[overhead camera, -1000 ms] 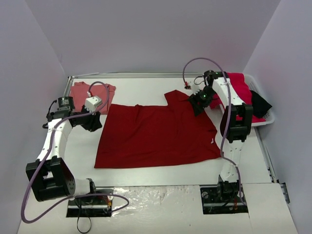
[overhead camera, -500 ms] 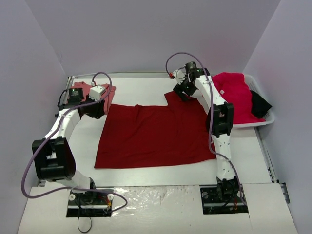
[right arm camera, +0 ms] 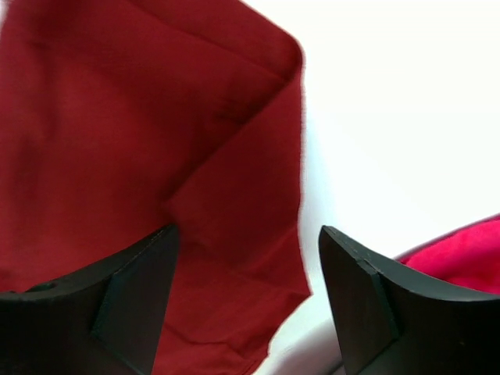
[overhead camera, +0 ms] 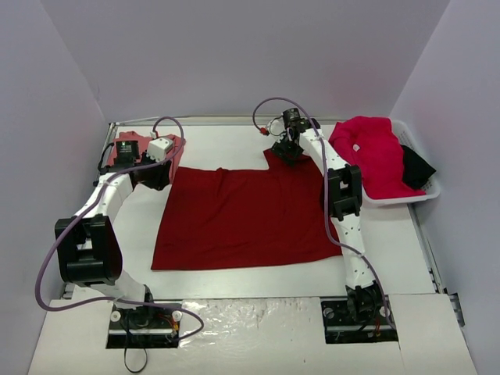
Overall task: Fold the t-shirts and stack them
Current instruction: Grap the side of the flattened tshirt furthest away from the robot with both arms
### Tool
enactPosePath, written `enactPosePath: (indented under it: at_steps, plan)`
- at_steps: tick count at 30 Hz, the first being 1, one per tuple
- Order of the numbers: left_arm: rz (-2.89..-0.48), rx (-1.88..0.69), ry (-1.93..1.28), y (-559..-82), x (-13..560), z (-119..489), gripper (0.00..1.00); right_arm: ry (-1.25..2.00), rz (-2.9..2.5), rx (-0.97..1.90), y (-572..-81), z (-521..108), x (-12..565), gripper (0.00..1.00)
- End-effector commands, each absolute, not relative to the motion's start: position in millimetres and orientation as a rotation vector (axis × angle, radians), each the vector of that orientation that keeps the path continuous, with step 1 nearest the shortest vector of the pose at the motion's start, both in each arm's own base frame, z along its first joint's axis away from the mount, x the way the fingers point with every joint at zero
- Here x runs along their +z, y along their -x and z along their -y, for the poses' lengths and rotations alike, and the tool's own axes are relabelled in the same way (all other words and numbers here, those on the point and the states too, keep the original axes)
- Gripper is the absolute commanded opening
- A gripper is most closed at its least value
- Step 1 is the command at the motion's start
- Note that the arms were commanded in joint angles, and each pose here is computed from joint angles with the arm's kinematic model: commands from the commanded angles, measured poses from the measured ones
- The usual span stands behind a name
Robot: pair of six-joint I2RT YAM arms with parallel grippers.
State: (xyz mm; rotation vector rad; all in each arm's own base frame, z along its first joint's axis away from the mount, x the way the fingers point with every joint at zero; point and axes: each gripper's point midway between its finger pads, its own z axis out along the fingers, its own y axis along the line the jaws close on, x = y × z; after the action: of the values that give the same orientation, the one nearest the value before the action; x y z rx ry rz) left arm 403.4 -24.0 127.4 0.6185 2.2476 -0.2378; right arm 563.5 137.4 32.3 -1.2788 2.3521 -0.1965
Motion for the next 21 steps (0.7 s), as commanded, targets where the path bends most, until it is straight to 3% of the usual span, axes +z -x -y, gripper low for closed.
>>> enactPosePath:
  at_steps: [1,13,17,21]
  plan:
    - [-2.218,-0.224,-0.615,-412,135,24,0.38,1.243,-2.342,-0.309,-576,-123,36,0.66]
    - [-2.241,-0.238,-0.617,-410,124,25,0.38,1.171,-2.319,-0.313,-587,-127,36,0.27]
    - [-2.250,-0.244,-0.621,-410,122,25,0.38,1.160,-2.320,-0.318,-587,-125,36,0.00]
    - [-2.235,-0.247,-0.635,-416,125,27,0.38,1.152,-2.329,-0.311,-584,-122,37,0.00]
